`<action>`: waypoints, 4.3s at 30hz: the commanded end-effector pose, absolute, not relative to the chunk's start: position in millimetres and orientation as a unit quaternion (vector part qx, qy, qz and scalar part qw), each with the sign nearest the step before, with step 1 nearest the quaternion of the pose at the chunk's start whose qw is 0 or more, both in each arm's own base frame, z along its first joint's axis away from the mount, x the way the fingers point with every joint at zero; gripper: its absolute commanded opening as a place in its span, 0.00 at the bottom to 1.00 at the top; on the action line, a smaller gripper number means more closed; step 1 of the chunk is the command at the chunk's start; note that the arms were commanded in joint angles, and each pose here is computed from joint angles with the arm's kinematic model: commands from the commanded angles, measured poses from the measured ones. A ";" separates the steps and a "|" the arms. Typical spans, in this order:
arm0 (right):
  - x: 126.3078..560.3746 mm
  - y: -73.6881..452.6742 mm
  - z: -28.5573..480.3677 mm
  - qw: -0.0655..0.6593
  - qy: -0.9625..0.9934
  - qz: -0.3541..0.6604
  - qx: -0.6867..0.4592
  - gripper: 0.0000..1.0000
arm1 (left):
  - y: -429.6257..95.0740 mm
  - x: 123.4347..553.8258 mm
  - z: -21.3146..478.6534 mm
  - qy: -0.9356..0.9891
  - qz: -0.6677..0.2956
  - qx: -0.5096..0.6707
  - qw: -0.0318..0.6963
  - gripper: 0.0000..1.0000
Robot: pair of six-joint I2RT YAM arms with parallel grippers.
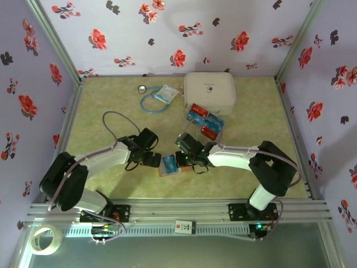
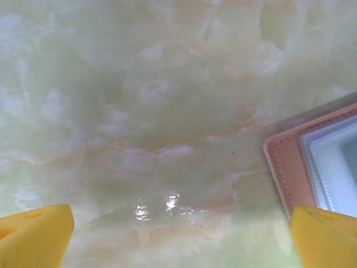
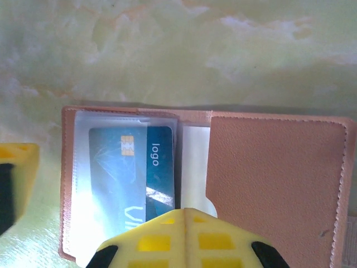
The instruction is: Put the credit cards into the card holder
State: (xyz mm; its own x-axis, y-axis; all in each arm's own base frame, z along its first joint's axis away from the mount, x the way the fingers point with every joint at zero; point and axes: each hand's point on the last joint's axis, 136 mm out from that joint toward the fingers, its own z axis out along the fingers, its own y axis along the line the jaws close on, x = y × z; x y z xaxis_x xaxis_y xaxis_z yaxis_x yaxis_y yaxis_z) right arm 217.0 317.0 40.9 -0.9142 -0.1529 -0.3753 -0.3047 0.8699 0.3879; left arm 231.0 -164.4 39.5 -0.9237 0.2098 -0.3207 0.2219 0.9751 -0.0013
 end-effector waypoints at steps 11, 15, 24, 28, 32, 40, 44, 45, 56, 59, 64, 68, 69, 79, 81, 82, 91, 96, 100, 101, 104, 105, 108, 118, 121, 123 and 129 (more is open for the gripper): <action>213.7 316.4 28.4 0.157 0.956 0.216 -0.122 0.00 | -152.6 204.7 23.8 0.986 -0.011 0.098 0.136 1.00; 212.2 317.0 23.7 0.153 0.957 0.213 -0.123 0.00 | -155.0 206.4 19.3 0.986 -0.009 0.101 0.132 1.00; 207.7 325.6 19.4 0.144 0.957 0.216 -0.131 0.00 | -161.8 211.4 12.8 0.986 -0.006 0.109 0.128 1.00; 205.8 331.4 20.6 0.144 0.955 0.219 -0.136 0.00 | -163.8 212.3 10.4 0.986 -0.005 0.112 0.126 1.00; 204.3 336.7 21.3 0.142 0.954 0.222 -0.140 0.00 | -163.8 212.4 7.1 0.986 -0.003 0.113 0.123 1.00; 200.3 349.1 21.8 0.138 0.952 0.229 -0.149 0.00 | -163.1 211.5 2.6 0.986 -0.001 0.113 0.119 1.00; 198.7 354.4 21.6 0.137 0.951 0.233 -0.152 0.00 | -163.0 211.2 1.7 0.986 -0.001 0.113 0.119 1.00; 197.7 355.6 21.1 0.137 0.951 0.233 -0.152 0.00 | -163.3 210.9 1.3 0.986 -0.002 0.113 0.118 1.00; 197.4 358.1 27.6 0.143 0.949 0.237 -0.152 0.00 | -164.1 212.6 6.5 0.985 -0.005 0.118 0.125 1.00; 200.8 353.4 34.9 0.154 0.949 0.231 -0.153 0.00 | -163.0 216.4 13.8 0.984 -0.007 0.118 0.132 1.00; 211.0 339.7 47.0 0.170 0.949 0.223 -0.143 0.00 | -156.0 225.0 31.2 0.983 -0.014 0.108 0.149 1.00; 220.4 330.5 52.2 0.177 0.950 0.223 -0.130 0.00 | -145.5 231.1 38.6 0.983 -0.012 0.097 0.156 1.00; 222.3 329.4 52.3 0.176 0.950 0.224 -0.127 0.00 | -142.7 232.0 39.0 0.983 -0.011 0.095 0.156 1.00; 230.3 341.9 42.4 0.161 0.950 0.236 -0.124 0.00 | -137.9 237.1 34.7 0.985 -0.008 0.080 0.154 1.00; 231.1 346.2 42.4 0.159 0.949 0.243 -0.122 0.00 | -138.3 237.6 33.5 0.985 -0.007 0.079 0.152 1.00; 230.4 348.0 41.7 0.158 0.948 0.246 -0.123 0.00 | -138.4 237.7 32.5 0.985 -0.006 0.079 0.150 1.00; 228.2 356.3 36.1 0.148 0.948 0.255 -0.123 0.00 | -141.1 237.8 27.5 0.986 -0.009 0.082 0.143 1.00; 227.3 360.0 32.4 0.144 0.948 0.254 -0.125 0.00 | -145.3 238.7 24.6 0.987 -0.014 0.083 0.137 1.00; 227.1 363.6 31.3 0.142 0.948 0.257 -0.126 0.00 | -148.1 239.5 22.0 0.987 -0.017 0.084 0.134 1.00; 226.0 365.0 31.2 0.141 0.947 0.258 -0.128 0.00 | -148.6 239.9 21.4 0.987 -0.018 0.084 0.133 1.00; 225.9 367.7 31.7 0.141 0.947 0.260 -0.129 0.00 | -150.2 240.5 19.6 0.988 -0.018 0.086 0.130 1.00; 225.2 368.2 30.7 0.139 0.947 0.259 -0.130 0.00 | -150.7 240.5 18.8 0.988 -0.017 0.087 0.130 1.00; 223.8 372.0 30.7 0.137 0.946 0.260 -0.133 0.00 | -153.0 240.4 16.4 0.988 -0.017 0.091 0.127 1.00; 219.9 377.5 39.3 0.141 0.943 0.266 -0.141 0.00 | -154.4 239.9 16.0 0.987 -0.019 0.092 0.127 1.00; 221.2 372.2 52.8 0.155 0.941 0.264 -0.142 0.00 | -154.6 240.7 21.8 0.987 -0.022 0.090 0.134 1.00; 223.9 367.7 63.3 0.166 0.939 0.265 -0.140 0.00 | -154.8 242.2 27.0 0.986 -0.025 0.087 0.140 1.00; 228.5 346.4 92.8 0.197 0.934 0.268 -0.126 0.17 | -149.1 248.8 46.3 0.984 -0.026 0.070 0.164 1.00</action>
